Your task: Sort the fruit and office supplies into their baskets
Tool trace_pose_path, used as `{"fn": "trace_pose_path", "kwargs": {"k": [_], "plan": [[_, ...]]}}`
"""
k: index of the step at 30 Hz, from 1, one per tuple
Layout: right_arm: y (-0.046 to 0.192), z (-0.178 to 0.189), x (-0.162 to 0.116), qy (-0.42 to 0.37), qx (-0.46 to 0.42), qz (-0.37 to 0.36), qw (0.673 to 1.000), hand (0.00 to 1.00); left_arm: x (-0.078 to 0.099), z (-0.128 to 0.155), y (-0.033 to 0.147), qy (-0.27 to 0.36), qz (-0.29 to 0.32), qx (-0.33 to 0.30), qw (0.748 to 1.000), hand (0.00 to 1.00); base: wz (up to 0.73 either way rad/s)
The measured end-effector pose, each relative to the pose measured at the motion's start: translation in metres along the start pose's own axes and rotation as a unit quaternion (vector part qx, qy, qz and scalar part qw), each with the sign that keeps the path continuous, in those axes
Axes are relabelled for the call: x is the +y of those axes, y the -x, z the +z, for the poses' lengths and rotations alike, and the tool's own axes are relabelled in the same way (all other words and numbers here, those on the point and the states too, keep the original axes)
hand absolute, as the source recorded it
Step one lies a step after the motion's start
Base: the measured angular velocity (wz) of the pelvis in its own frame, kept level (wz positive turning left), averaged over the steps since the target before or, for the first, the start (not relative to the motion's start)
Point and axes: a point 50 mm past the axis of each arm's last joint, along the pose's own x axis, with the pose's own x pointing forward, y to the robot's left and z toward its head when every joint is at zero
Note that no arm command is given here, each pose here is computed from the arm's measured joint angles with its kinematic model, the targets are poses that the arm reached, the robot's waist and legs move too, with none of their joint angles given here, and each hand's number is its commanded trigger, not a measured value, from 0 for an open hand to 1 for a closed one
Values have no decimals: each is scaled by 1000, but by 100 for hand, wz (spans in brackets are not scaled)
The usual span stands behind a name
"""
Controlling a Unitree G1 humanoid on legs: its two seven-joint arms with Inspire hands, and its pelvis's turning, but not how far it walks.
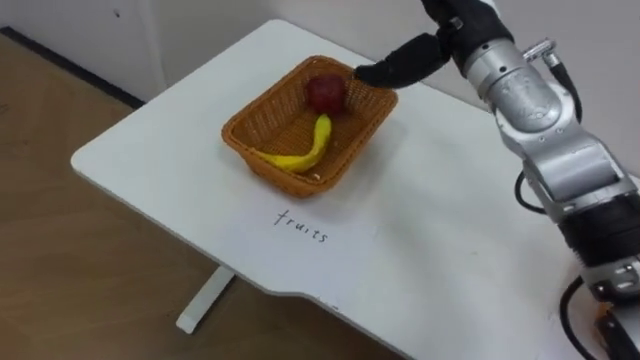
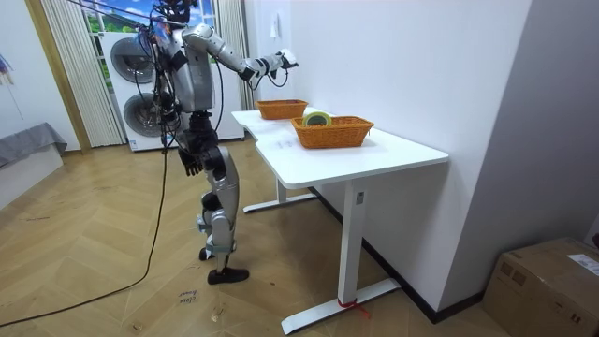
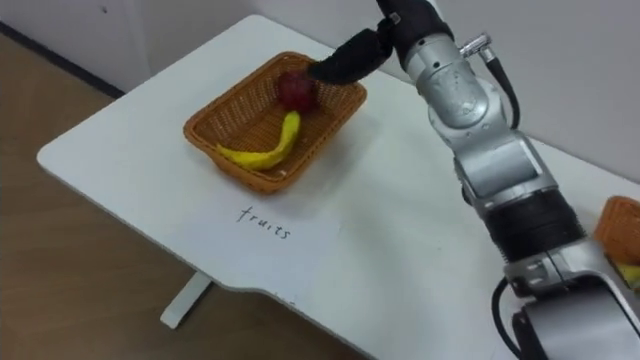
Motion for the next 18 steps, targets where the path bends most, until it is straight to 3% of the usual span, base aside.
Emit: {"fn": "trace_pose_path", "kwargs": {"k": [8,18], "plan": [[18,4,-51,-15,-18,-94,995,0,-2,12,-1,5,9,-25,1000,0,-11],[36,13,-88,-9,-38,-165,985,0,-2,27,-4,9,8,-42,999,0,-10]]}}
